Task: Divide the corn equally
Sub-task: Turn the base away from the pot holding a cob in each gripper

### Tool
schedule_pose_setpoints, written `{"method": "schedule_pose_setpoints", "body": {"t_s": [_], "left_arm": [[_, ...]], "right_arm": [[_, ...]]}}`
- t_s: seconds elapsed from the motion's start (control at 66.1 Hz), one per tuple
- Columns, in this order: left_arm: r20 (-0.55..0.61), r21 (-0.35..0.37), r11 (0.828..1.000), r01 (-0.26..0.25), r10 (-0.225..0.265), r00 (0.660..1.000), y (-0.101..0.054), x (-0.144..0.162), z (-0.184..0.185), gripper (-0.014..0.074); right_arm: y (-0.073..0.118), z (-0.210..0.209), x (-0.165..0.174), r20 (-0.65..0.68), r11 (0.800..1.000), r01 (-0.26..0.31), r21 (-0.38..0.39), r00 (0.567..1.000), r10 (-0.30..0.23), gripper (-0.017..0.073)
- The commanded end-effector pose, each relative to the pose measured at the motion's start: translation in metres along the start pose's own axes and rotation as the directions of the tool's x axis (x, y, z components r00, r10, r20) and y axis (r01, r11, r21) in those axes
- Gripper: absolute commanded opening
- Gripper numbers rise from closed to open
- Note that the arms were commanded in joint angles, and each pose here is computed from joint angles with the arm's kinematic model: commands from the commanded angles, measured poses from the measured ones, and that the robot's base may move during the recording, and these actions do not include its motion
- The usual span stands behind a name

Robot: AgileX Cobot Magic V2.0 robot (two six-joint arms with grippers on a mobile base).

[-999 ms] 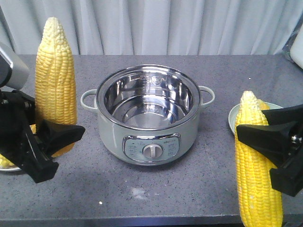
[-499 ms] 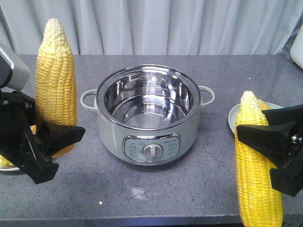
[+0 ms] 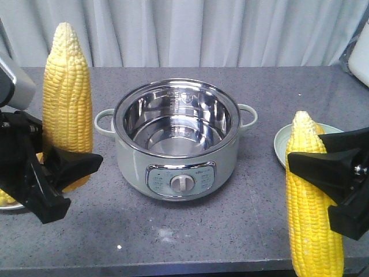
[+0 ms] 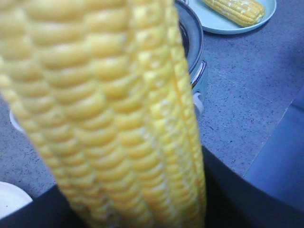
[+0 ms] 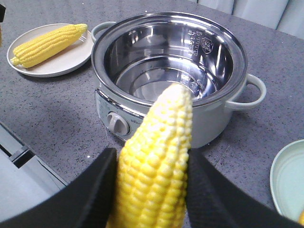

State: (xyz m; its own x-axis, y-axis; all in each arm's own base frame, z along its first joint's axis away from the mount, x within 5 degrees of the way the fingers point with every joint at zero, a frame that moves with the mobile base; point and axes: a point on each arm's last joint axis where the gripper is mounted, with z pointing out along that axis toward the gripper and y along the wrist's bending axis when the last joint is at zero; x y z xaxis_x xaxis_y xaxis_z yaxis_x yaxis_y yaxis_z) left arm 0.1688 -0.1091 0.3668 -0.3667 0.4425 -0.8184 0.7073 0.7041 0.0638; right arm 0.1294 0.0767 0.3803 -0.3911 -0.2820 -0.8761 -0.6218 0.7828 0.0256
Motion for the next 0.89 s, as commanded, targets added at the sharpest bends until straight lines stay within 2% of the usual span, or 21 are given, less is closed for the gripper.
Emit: {"method": "schedule_pose_setpoints", "body": {"t_s": [0.0, 0.877], "left_arm": [[0.092, -0.022, 1.000, 0.007, -0.005, 0.996, 0.0005, -0.0118, -0.0103, 0.0291], [0.092, -0.022, 1.000, 0.007, -0.005, 0.996, 0.0005, -0.0118, -0.0103, 0.0291]], "right_arm": [[-0.0013, -0.0064, -0.0120, 0.089, 1.000, 0.002, 0.024, 0.996, -0.004, 0.0151], [-0.0013, -0.0064, -0.0120, 0.089, 1.000, 0.002, 0.024, 0.996, -0.004, 0.0151]]}}
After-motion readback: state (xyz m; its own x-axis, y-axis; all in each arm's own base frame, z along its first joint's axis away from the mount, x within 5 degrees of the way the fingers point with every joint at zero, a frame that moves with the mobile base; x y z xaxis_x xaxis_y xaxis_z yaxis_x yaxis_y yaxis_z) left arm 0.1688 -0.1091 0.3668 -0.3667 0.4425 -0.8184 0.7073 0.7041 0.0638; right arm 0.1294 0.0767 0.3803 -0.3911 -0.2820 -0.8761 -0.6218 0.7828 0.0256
